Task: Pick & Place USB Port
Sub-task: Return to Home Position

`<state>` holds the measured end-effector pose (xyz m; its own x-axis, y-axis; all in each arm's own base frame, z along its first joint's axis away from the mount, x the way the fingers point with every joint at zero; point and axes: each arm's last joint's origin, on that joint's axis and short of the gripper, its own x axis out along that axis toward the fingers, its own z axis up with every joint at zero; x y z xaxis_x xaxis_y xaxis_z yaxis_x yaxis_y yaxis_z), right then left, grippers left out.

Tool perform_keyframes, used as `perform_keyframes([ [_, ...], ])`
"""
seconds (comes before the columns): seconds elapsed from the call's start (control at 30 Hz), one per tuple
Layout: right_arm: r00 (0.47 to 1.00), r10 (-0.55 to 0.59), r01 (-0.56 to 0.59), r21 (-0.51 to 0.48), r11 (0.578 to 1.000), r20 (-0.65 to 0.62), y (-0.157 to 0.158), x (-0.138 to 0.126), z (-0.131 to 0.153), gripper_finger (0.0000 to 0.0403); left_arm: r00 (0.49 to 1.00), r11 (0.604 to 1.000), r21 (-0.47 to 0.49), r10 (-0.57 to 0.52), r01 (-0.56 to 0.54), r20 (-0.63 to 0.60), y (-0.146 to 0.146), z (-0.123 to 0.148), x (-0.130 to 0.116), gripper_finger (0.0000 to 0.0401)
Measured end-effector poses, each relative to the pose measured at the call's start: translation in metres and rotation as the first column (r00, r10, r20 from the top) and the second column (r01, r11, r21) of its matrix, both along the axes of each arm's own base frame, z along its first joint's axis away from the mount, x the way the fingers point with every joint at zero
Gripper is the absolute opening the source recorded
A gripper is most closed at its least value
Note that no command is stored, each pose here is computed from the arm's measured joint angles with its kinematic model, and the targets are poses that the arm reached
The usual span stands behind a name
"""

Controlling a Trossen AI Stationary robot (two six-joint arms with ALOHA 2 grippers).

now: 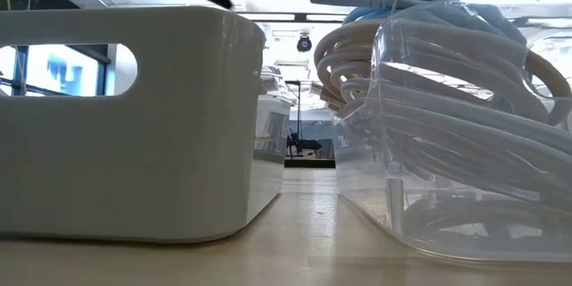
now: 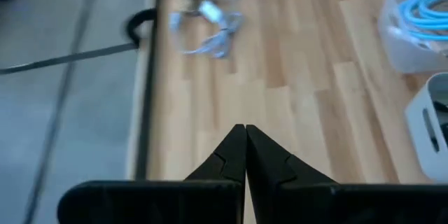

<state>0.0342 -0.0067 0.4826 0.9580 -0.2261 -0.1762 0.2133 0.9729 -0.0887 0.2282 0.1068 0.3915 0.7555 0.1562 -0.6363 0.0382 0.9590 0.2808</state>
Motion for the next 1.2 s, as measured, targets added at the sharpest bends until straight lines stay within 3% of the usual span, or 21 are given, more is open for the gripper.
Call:
perform_keyframes([
  [0.27,0.999,-0.036,0.035,0.082,0.996,0.012,0.0,-0.04,-0.04,0.0,0.977,0.982,0.076,0.161,-0.173,0.138,-0.042,0.042,-0.099,0.0],
  [0.53,0.987,0.016,-0.031,0.093,0.995,0.157,0.002,-0.049,-0.092,0.0,0.911,0.952,0.04,0.277,-0.303,0.307,-0.074,0.025,-0.166,0.0],
  [0.83,0.944,0.123,-0.165,0.117,0.979,0.305,0.006,-0.063,-0.142,0.0,0.831,0.968,0.059,0.176,-0.242,0.528,-0.087,-0.022,-0.186,0.0],
  [0.9,0.938,0.129,-0.179,0.13,0.975,0.322,0.006,-0.057,-0.147,0.0,0.829,0.969,0.054,0.175,-0.239,0.532,-0.087,-0.032,-0.186,0.0],
  [0.97,0.956,0.131,-0.174,0.15,0.973,0.261,0.006,-0.052,-0.154,0.0,0.832,0.969,0.036,0.192,-0.246,0.52,-0.087,-0.041,-0.185,0.0],
  [1.2,0.916,0.199,-0.24,0.081,0.967,0.348,0.007,-0.028,-0.164,0.0,0.834,0.968,0.026,0.201,-0.25,0.513,-0.086,-0.047,-0.183,0.0],
])
